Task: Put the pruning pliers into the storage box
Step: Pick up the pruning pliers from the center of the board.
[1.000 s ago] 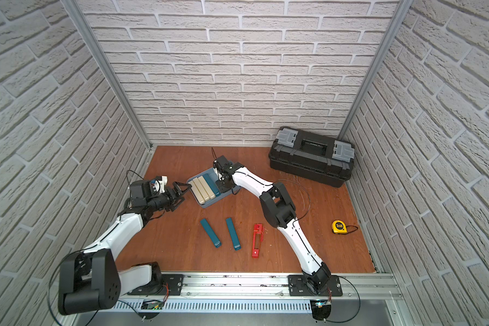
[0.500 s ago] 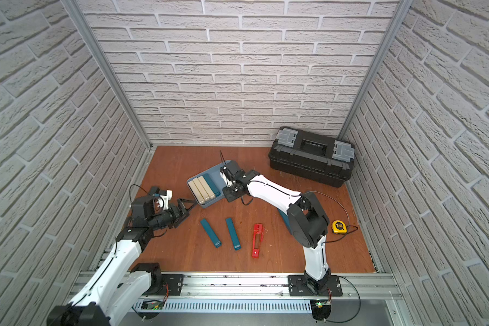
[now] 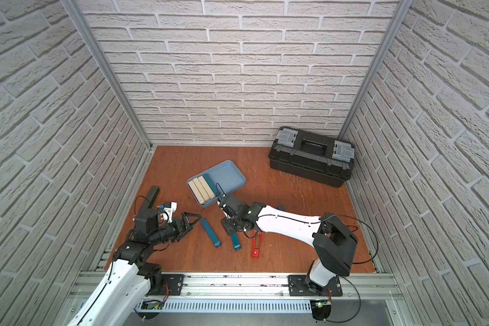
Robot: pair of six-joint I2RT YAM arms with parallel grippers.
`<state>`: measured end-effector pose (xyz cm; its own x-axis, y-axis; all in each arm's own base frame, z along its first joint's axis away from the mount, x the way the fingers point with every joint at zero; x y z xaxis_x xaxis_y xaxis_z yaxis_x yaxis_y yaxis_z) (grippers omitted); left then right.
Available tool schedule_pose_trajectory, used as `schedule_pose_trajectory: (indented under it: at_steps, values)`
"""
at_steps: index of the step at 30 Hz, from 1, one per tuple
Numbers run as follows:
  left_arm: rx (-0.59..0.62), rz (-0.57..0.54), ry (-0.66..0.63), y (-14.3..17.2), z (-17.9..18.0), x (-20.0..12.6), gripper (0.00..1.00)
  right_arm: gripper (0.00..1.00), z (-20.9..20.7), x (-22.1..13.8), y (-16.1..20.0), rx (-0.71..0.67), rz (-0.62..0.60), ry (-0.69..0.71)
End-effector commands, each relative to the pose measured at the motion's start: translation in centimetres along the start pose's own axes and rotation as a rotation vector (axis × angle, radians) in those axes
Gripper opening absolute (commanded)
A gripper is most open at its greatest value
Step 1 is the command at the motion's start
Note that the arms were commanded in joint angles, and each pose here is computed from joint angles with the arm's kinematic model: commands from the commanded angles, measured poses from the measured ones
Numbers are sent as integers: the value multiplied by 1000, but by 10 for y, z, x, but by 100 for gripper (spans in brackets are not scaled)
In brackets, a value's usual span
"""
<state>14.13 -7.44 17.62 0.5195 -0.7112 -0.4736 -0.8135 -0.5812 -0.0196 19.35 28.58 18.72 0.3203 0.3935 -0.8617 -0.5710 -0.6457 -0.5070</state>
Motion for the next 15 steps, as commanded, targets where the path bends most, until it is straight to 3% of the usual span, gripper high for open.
schedule_pose_trajectory:
  at_steps: [1, 15]
  values:
    - [-2, -18, -26, 6, 6, 2, 98, 46, 17, -8, -3, 20, -83, 0]
    - [12, -9, -48, 17, 13, 12, 98, 47, 54, 21, 4, -41, -55, -35]
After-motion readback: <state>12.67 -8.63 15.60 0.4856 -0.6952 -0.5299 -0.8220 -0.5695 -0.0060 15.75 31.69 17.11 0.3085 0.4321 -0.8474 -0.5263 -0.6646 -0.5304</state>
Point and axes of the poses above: each gripper's point midway between its finger pads, its own x axis out along the fingers, its own z axis along the line the jaws close on, y = z × x, the point moved 10 cm from there along -x, back along the fingers, and after that the axes turned 14 degrees about -x, right-handed, at the moved point
